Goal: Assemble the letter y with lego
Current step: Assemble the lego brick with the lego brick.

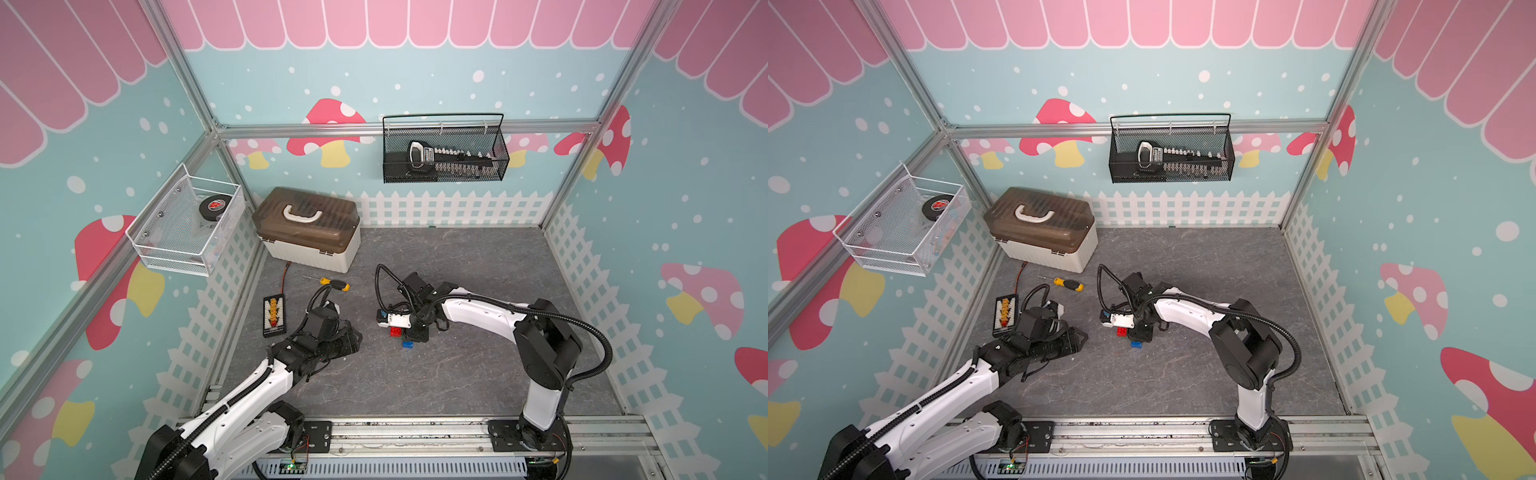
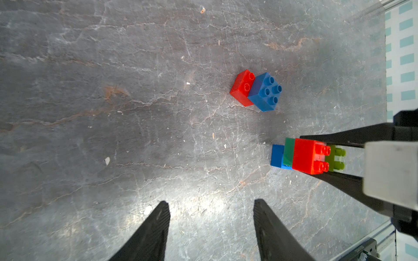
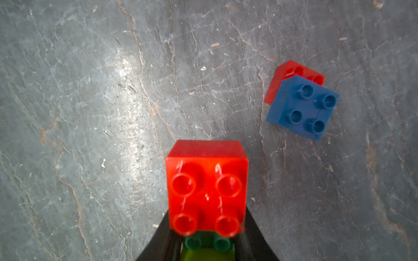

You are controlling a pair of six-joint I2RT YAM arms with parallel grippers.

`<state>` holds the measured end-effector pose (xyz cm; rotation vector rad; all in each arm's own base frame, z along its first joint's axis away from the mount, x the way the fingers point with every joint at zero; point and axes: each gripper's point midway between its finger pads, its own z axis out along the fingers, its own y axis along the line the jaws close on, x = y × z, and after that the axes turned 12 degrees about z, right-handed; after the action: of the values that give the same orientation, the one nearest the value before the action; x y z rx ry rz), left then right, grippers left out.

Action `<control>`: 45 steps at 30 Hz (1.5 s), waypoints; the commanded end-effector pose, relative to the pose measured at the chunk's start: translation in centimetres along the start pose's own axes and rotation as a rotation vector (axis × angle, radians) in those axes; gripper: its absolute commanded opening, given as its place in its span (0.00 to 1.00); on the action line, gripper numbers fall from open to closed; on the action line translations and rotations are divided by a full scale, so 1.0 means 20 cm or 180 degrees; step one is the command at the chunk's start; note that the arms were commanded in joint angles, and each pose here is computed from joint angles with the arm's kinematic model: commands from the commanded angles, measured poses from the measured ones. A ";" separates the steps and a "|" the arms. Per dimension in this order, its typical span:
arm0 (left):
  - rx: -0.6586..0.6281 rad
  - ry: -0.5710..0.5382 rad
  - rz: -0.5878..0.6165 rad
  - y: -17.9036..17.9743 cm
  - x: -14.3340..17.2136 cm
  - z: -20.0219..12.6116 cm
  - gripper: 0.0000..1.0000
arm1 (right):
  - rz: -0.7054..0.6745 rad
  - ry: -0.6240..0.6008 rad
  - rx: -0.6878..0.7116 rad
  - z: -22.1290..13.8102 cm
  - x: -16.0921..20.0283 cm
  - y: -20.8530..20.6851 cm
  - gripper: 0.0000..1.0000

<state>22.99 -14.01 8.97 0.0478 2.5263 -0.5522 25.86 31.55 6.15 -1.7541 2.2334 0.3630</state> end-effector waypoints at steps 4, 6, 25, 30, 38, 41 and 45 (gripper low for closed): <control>-0.0018 0.0042 0.0007 0.02 0.02 0.01 0.61 | -0.0192 0.0139 -0.0026 0.00 0.05 0.02 0.30; -0.0007 0.0041 0.0007 0.02 0.02 0.01 0.61 | -0.0186 0.0158 -0.0038 0.01 0.06 0.02 0.30; -0.0004 0.0058 0.0005 0.02 0.03 0.02 0.61 | -0.0164 0.0316 -0.0068 0.10 0.14 0.04 0.29; -0.0004 0.0061 0.0006 0.02 0.03 0.02 0.61 | -0.0204 0.0412 -0.0064 0.12 0.17 0.05 0.29; -0.0008 0.0062 0.0010 0.02 0.03 0.02 0.61 | -0.0198 0.0542 -0.0039 0.14 0.21 0.08 0.29; -0.0004 0.0068 0.0014 0.02 0.03 0.02 0.61 | -0.0158 0.0500 -0.0022 0.13 0.19 0.07 0.29; 0.0002 0.0066 0.0014 0.02 0.03 0.02 0.61 | -0.0133 0.0428 0.0021 0.09 0.16 0.06 0.29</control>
<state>22.85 -14.00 8.46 0.0517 2.5444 -0.5515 25.54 30.87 4.67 -1.8137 2.2255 0.2485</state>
